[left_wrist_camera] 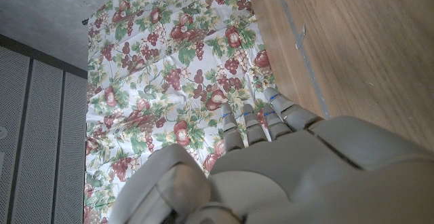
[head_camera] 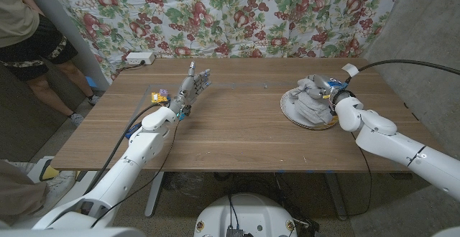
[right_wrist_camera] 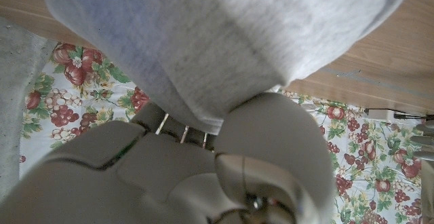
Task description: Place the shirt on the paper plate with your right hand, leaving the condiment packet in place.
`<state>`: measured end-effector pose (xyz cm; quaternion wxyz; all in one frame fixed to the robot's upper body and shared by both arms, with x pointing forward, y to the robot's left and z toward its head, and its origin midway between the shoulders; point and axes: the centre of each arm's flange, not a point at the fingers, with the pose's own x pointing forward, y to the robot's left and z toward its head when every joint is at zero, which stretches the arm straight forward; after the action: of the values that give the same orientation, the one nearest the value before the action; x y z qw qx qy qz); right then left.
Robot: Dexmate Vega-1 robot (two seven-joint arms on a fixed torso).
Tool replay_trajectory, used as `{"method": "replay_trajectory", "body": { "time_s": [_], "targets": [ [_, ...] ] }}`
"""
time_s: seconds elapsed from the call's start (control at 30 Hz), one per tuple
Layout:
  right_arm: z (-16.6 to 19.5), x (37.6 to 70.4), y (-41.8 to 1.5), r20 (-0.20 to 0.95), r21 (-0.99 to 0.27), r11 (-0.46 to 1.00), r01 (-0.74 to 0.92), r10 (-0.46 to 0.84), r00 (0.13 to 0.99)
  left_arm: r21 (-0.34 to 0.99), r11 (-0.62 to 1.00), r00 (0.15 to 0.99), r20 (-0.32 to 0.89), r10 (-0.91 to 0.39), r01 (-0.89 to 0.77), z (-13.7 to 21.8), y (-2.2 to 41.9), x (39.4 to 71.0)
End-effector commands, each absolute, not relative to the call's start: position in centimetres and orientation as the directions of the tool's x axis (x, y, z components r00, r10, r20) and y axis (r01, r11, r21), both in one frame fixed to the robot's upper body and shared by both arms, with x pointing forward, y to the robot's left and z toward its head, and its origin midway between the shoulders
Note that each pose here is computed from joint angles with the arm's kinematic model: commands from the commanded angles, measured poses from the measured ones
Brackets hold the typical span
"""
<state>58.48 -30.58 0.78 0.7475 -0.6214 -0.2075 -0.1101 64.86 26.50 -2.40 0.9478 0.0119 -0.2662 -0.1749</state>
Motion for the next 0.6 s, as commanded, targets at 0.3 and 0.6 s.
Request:
{"method": "replay_trajectory", "body": {
  "time_s": [0.3, 0.6],
  "targets": [
    [-0.4, 59.7, -30.8, 0.415, -0.897, 0.199, 0.394, 0.08, 0.906, 0.122, 0.934, 0.794, 0.497, -0.35, 0.336, -2.1, 26.0, 65.3],
    [-1.2, 59.7, -31.1, 0.402, -0.903, 0.193, 0.383, 0.072, 0.913, 0.122, 0.934, 0.794, 0.497, -0.35, 0.335, -2.1, 25.8, 65.0]
  ]
}}
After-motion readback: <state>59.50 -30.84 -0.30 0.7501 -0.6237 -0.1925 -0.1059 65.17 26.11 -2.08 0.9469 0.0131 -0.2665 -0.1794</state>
